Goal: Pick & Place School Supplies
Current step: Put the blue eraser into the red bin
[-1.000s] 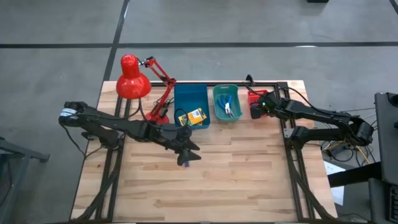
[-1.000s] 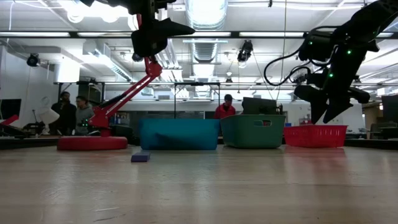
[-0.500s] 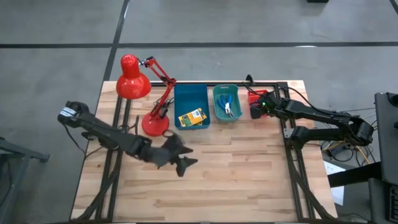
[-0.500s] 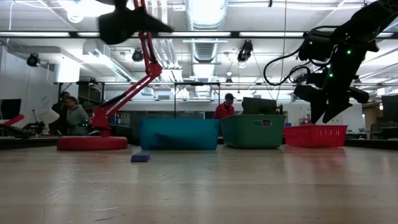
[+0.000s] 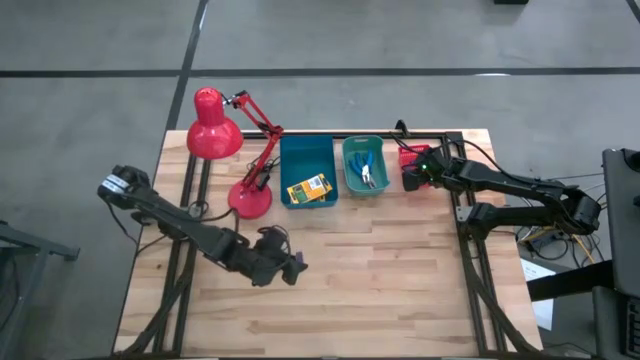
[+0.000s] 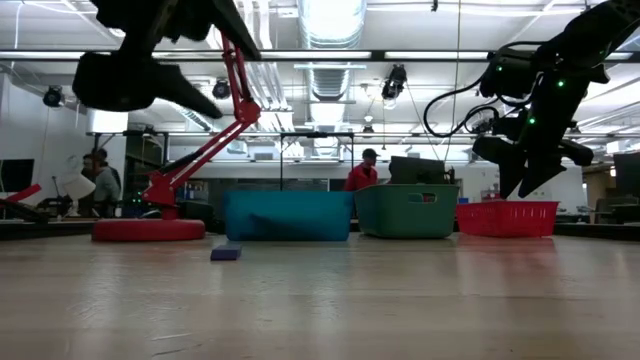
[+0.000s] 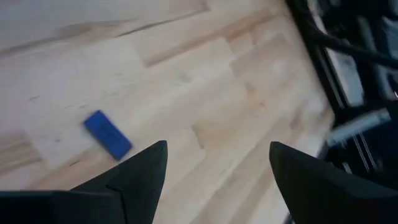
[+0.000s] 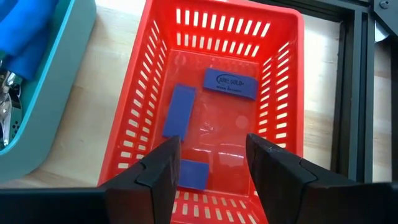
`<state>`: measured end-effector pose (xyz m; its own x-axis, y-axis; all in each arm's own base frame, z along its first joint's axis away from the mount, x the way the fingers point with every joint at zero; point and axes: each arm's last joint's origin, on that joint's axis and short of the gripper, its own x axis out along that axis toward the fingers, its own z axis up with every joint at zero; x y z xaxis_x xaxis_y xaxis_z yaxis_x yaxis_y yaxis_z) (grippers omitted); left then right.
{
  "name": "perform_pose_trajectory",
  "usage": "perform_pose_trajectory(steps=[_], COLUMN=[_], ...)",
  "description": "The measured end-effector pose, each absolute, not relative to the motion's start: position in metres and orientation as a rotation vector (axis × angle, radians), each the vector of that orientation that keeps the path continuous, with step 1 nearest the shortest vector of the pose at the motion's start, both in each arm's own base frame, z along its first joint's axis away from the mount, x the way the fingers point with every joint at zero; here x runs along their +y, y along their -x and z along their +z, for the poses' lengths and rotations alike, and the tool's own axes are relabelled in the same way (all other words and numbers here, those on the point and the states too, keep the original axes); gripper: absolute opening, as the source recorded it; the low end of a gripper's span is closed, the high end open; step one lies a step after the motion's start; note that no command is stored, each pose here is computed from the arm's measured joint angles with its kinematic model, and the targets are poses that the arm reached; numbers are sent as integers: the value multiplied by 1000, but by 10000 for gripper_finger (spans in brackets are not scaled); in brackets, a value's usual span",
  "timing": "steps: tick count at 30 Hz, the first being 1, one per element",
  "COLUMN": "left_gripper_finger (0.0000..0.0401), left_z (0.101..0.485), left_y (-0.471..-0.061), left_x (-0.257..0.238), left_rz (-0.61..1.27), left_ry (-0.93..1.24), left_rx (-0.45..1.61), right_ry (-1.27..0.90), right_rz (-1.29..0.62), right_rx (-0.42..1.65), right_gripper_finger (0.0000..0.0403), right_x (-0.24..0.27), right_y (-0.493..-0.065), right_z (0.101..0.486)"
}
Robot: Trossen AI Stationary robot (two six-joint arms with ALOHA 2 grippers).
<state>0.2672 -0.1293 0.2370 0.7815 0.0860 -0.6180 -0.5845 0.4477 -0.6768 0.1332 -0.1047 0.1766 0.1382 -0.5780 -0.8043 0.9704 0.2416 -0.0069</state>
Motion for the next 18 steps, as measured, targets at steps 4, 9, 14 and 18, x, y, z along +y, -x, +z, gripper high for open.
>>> perform_pose_trajectory(steps=[4, 9, 14, 18], left_gripper_finger=[287, 287, 287, 287], left_z=[227, 214, 204, 203], left_y=[-270, -272, -272, -273], left_x=[-130, -132, -135, -136], left_rz=[515, 556, 563, 547], left_ry=[1094, 1071, 1099, 1115], left_rx=[549, 601, 694, 705], right_ry=[-612, -612, -612, -612], right_rz=[-1226, -1225, -1225, -1225], right_rx=[793, 785, 781, 781], right_gripper_finger=[176, 176, 176, 176], right_x=[-105, -105, -105, -105], right_y=[-133, -134, -134, -134], right_z=[177, 177, 177, 177])
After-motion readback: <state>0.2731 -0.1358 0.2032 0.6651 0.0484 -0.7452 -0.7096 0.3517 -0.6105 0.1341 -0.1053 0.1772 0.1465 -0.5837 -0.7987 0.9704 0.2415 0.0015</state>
